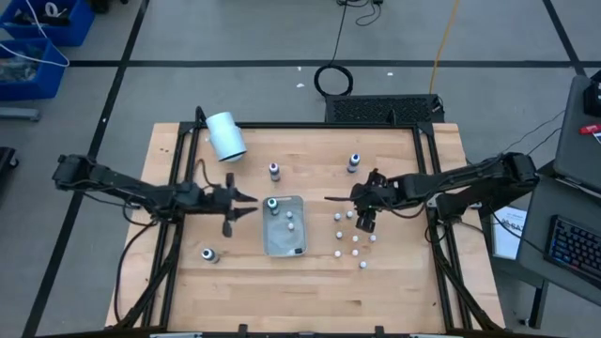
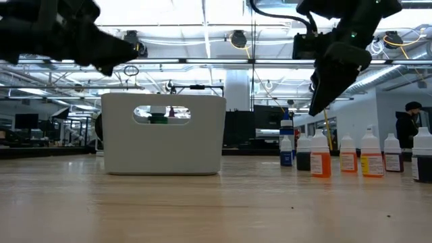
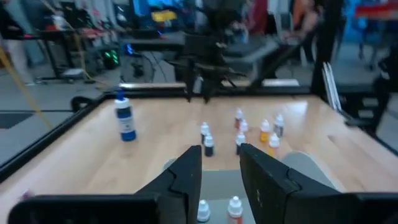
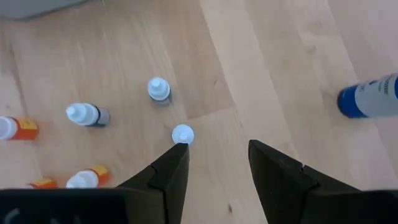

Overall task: Pick & Place food coloring
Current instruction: Put the top purple food coloring bottle into the bin

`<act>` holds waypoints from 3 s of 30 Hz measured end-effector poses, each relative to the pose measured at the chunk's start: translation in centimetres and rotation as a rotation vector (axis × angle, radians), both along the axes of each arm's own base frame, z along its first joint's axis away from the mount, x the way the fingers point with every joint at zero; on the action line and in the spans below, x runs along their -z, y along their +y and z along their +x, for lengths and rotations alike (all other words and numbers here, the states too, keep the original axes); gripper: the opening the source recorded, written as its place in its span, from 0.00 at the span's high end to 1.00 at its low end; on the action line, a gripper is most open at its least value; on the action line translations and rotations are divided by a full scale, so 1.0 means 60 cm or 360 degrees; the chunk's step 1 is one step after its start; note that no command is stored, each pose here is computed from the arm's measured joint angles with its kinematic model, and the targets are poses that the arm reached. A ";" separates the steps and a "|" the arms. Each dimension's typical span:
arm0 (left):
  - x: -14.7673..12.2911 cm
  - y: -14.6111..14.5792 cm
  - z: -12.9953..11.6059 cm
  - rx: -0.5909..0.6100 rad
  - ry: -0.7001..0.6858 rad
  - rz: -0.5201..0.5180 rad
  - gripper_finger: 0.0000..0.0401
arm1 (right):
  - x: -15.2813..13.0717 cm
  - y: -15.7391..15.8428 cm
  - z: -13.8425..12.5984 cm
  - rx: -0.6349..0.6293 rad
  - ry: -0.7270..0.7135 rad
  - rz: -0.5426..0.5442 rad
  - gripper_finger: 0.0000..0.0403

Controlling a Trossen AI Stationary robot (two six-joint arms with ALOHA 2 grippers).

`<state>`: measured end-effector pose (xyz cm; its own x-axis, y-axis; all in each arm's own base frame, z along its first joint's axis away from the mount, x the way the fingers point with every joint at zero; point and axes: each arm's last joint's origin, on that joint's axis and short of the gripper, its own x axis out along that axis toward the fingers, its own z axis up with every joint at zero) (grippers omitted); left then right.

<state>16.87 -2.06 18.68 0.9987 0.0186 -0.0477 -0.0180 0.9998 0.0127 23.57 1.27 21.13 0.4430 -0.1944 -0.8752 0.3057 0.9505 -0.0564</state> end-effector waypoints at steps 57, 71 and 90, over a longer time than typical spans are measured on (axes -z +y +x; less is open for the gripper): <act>0.048 0.010 -0.045 -0.0049 0.0009 -0.0130 0.71 | 0.084 -0.020 0.052 -0.0084 0.0192 0.0218 0.77; 0.048 0.010 -0.045 -0.0050 0.0008 -0.0140 0.71 | 0.056 -0.020 0.067 -0.0200 0.0074 0.0166 0.90; 0.047 0.010 -0.045 -0.0050 0.0005 -0.0136 0.71 | -0.091 -0.006 0.206 -0.0608 -0.0177 -0.0002 0.90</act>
